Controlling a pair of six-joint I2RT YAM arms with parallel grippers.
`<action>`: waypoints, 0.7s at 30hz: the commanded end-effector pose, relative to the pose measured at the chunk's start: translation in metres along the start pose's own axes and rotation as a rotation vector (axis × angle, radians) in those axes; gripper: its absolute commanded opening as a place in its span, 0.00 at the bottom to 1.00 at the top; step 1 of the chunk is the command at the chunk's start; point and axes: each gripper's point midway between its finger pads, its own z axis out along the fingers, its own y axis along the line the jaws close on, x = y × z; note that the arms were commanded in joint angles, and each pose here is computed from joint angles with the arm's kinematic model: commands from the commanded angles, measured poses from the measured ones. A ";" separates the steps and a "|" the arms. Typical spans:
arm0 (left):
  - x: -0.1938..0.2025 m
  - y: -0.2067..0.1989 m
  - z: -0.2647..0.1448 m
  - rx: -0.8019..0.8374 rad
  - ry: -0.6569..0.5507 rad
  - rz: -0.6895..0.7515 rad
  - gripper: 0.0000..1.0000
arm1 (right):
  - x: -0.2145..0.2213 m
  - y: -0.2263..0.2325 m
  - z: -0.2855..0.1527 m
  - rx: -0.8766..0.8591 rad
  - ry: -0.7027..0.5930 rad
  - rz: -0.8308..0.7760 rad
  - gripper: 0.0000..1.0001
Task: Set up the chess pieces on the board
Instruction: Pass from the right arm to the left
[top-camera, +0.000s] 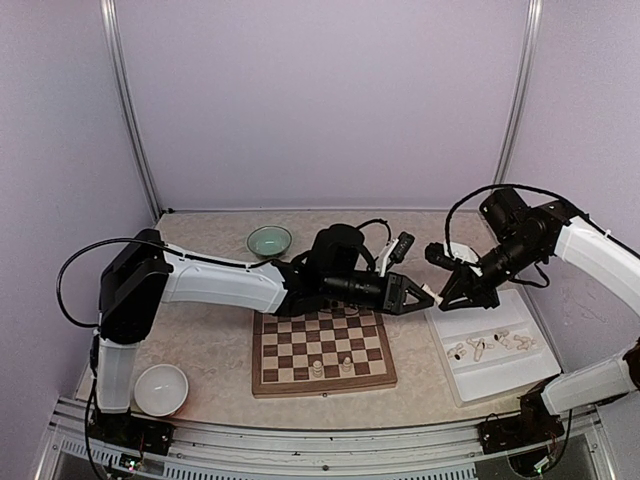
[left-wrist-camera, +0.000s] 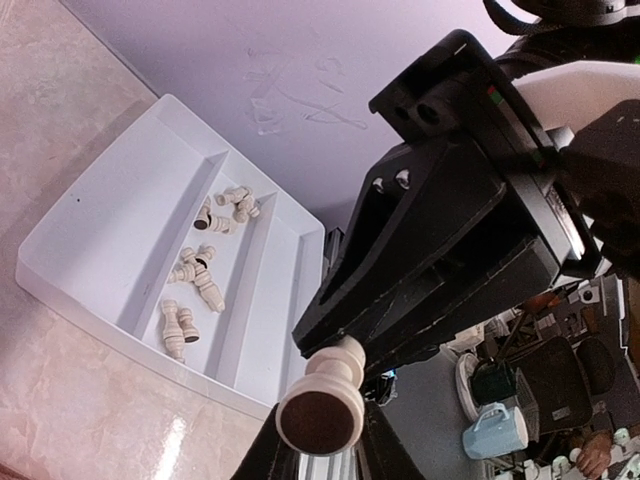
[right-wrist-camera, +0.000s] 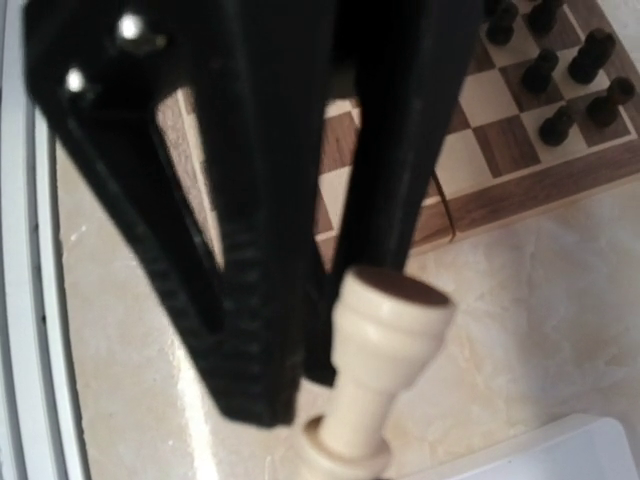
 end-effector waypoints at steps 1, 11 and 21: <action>-0.021 -0.022 -0.011 0.043 -0.051 0.032 0.37 | -0.013 0.004 -0.003 -0.021 -0.033 -0.024 0.12; -0.035 -0.022 -0.013 0.057 -0.096 0.011 0.33 | -0.003 0.009 0.003 -0.042 -0.009 -0.011 0.13; -0.030 -0.018 -0.011 0.063 -0.086 0.002 0.17 | -0.007 0.009 0.001 -0.043 -0.022 -0.018 0.13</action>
